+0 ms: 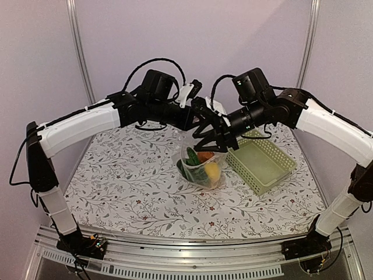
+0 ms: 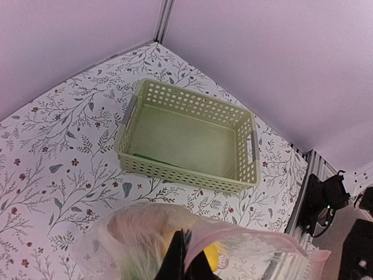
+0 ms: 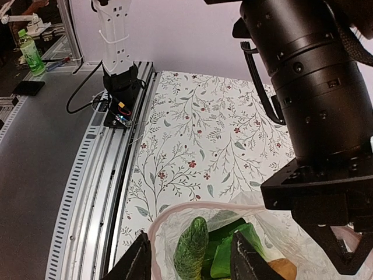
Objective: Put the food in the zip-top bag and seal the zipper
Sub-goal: Adjust the fake vegetable in the zipper food storage bag.
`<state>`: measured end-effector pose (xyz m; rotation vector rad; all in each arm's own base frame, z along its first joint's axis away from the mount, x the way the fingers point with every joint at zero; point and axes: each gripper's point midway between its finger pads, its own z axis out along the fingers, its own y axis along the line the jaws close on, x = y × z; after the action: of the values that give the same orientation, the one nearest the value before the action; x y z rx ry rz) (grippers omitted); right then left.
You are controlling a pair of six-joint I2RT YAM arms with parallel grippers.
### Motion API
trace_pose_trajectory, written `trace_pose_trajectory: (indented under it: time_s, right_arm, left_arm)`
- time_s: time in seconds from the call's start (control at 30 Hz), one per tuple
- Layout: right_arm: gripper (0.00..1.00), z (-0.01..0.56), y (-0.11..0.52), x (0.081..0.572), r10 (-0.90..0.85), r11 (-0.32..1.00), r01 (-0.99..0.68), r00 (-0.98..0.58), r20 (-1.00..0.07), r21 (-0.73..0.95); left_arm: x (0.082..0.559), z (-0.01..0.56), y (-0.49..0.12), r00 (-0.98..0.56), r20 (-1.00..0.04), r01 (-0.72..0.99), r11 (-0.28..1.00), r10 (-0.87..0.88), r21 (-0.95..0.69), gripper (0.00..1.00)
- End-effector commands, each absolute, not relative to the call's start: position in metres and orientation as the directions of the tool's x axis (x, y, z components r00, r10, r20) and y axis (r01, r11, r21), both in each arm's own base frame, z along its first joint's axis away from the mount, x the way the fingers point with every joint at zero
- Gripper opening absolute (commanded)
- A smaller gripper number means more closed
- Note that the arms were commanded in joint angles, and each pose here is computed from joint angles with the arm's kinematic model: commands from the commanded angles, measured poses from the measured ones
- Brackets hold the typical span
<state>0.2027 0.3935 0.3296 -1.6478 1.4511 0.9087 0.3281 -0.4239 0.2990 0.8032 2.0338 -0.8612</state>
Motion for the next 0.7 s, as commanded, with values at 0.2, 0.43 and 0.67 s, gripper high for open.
trace_pose_trajectory:
  time_s: [0.2,0.43,0.67]
  right_arm:
    - [0.46,0.301,0.406,0.210,-0.618,-0.011,-0.991,0.109,-0.779,-0.130]
    - [0.43,0.292,0.418,0.212,-0.659,0.006,-0.992,0.090,-0.747,-0.125]
    - [0.25,0.286,0.424,0.209,-0.668,-0.010,-0.994,0.088,-0.739,-0.110]
  left_arm:
    - [0.326,0.317,-0.413,-0.484,-0.852,0.766,0.569,0.201,-0.300,0.00]
    - [0.326,0.316,-0.414,-0.487,-0.849,0.765,0.567,0.202,-0.304,0.00]
    - [0.325,0.315,-0.414,-0.489,-0.849,0.766,0.565,0.202,-0.307,0.00]
